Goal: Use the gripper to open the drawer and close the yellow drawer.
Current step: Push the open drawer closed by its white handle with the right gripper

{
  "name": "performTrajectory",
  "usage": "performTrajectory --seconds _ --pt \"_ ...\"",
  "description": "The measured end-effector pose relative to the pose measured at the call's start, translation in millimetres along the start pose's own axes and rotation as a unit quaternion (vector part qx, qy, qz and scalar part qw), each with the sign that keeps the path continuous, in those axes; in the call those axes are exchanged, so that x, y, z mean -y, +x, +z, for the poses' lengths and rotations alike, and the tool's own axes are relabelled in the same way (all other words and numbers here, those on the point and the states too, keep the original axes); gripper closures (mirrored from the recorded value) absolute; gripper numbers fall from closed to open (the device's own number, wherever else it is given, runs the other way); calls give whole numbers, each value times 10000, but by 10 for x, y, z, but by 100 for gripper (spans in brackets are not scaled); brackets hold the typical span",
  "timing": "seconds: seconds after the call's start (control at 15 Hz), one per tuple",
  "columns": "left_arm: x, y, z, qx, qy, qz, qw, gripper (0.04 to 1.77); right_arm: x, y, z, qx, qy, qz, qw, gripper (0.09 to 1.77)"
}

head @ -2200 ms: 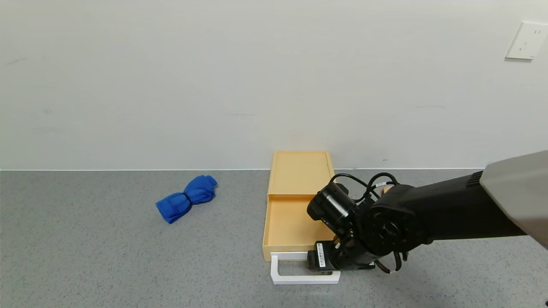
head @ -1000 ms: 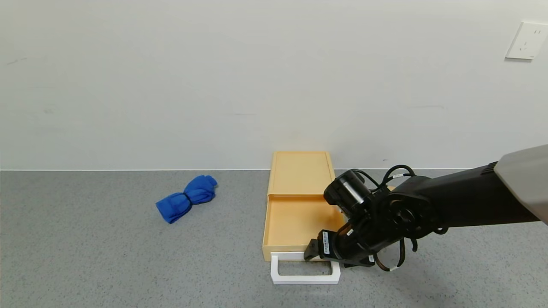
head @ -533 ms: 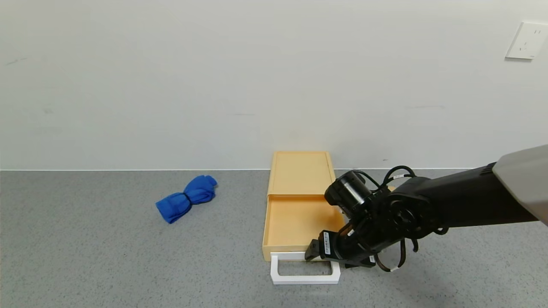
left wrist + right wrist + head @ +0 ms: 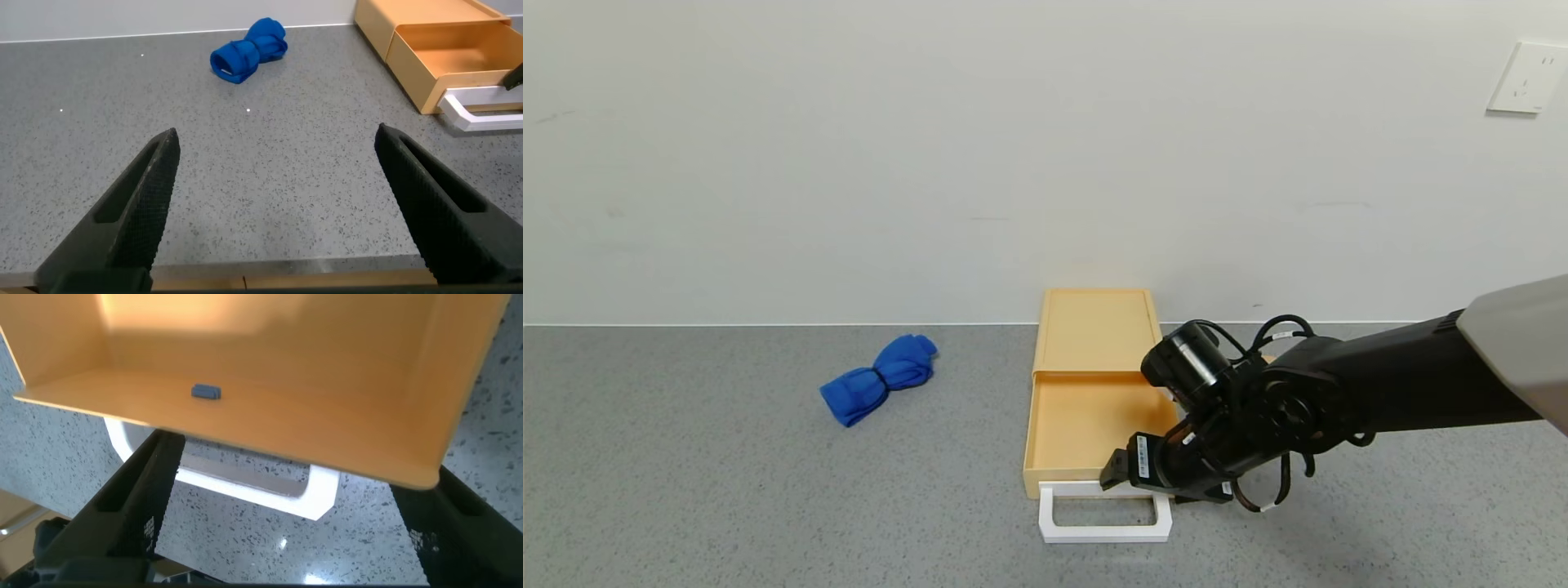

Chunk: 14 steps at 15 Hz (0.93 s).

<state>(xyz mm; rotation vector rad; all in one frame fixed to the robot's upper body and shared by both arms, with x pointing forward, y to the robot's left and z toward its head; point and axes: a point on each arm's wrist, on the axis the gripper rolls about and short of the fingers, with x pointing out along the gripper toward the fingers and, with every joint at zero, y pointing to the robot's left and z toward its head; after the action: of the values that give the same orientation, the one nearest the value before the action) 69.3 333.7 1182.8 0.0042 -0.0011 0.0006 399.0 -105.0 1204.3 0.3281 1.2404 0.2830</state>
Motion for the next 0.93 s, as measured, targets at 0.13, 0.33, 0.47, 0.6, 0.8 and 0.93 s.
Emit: performTrajectory --seconds 0.13,0.33,0.47,0.6,0.8,0.93 --pt "0 0 0 -2 4 0 10000 9 2 14 26 30 14 27 10000 14" --pt "0 0 -1 -5 7 -1 10000 9 9 38 69 77 39 59 9999 14" --pt "0 0 -1 -5 7 -5 10000 9 8 38 112 148 55 97 9998 14" --pt "0 0 -2 -7 7 -5 10000 9 4 23 166 245 62 149 9996 14" --pt "0 0 -2 -7 10 -10 10000 9 -10 1 224 324 76 185 9993 14" --pt "0 0 -2 -7 10 -3 10000 9 -18 1 270 383 86 210 9990 14"
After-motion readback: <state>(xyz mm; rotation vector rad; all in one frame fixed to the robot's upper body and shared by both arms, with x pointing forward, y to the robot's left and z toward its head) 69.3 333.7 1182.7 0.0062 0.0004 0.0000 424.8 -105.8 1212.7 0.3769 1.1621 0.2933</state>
